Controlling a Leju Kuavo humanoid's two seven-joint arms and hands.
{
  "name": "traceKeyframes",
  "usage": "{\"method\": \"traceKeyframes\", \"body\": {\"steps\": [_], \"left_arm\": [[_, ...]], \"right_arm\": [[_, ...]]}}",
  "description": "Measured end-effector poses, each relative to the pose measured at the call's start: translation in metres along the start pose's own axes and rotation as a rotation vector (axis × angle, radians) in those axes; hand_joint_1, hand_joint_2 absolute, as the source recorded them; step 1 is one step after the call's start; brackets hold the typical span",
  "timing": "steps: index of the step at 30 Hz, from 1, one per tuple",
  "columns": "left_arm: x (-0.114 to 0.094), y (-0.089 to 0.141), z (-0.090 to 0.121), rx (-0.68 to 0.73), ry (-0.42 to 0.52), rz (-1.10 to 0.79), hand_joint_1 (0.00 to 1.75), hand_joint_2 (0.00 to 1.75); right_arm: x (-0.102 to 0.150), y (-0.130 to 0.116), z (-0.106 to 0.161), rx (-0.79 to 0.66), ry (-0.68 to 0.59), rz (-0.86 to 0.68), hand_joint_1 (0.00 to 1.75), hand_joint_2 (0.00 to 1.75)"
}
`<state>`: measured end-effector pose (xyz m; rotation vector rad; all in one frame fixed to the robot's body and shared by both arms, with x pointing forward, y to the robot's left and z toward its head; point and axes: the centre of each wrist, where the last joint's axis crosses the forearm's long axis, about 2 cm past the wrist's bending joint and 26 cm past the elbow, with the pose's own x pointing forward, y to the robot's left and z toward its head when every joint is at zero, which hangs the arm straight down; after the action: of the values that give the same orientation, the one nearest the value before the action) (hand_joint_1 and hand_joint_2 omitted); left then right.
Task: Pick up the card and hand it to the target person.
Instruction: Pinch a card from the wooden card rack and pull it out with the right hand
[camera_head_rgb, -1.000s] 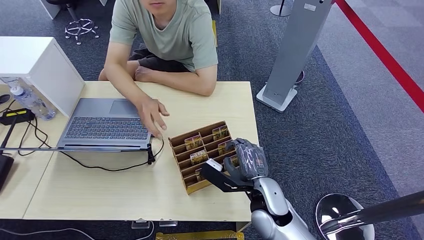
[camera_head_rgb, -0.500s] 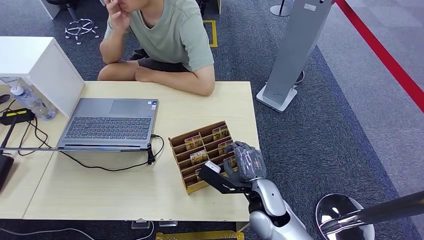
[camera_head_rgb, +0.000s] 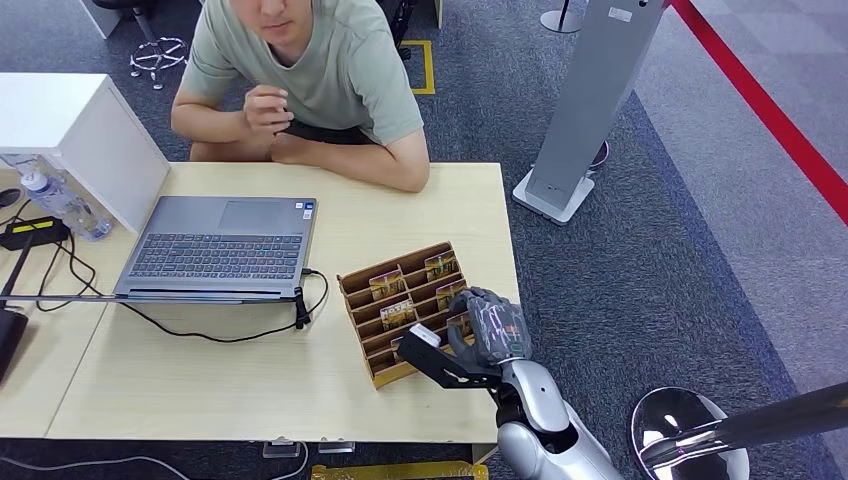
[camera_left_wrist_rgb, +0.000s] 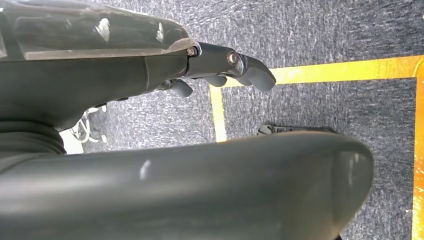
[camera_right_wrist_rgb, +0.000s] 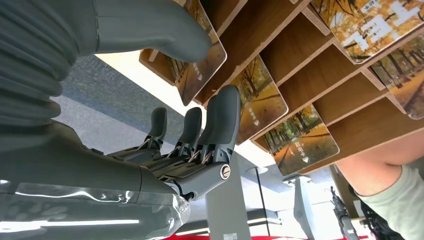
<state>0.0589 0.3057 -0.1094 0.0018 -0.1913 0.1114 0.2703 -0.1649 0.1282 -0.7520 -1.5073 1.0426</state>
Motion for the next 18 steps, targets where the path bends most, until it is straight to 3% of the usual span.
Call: {"method": "traceKeyframes", "body": {"steps": [18], "left_arm": [[0.0000,0.0000,0.0000,0.000,0.001,-0.003,0.00,0.00]], "right_arm": [[-0.0035,0.0059,-0.0001,0.021,0.015,0.005,0.97,1.75]]}}
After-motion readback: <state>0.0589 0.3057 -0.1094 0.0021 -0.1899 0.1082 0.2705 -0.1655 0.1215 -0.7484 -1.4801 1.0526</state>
